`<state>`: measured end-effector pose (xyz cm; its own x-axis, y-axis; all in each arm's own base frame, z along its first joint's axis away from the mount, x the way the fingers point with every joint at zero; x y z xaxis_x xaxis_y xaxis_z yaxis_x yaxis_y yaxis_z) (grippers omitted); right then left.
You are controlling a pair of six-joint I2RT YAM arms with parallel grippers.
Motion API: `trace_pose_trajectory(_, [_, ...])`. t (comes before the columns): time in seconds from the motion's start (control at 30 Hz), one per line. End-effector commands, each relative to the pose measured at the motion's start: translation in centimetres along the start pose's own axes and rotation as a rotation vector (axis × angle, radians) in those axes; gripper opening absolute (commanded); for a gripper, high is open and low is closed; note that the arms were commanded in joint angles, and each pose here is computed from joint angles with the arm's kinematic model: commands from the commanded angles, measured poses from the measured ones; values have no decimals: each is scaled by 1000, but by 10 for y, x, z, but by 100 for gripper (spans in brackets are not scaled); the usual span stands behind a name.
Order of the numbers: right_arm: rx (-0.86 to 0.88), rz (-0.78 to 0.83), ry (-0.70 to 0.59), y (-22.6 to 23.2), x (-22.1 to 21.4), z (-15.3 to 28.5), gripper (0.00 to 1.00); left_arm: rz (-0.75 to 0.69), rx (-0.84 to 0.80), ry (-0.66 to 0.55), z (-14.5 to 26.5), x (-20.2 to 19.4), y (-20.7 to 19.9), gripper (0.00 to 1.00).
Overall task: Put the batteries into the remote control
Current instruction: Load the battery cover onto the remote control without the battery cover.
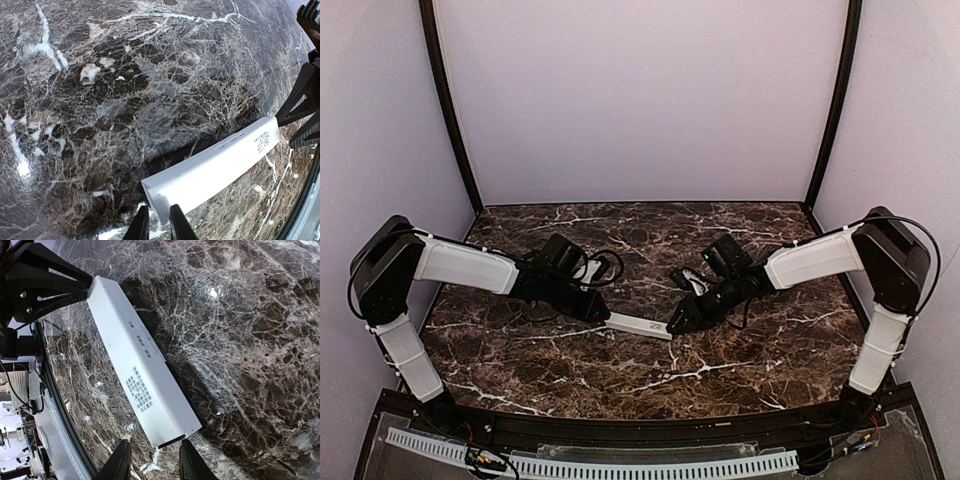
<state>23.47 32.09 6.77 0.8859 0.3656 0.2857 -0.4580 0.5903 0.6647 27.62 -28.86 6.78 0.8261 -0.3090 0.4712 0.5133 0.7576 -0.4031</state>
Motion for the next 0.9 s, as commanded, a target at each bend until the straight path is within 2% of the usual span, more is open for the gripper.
trace_pose_trajectory(0.0, [20,-20,-2,-5,0,-5,31,-13,2,11,-1,2,-2,15])
trace_pose_trajectory(0.87, [25,-38,11,-11,-2,-12,26,-22,1,63,-8,-8,-3,8])
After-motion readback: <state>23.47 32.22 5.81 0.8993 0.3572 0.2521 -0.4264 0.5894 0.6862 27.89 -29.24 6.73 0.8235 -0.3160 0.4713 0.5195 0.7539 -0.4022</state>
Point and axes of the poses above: each gripper's point midway between its finger pads, its own z axis back along the fingers, its own y axis along the line the jaws close on, x = y × z, the point moved 3 cm from there along z, back along the fingers
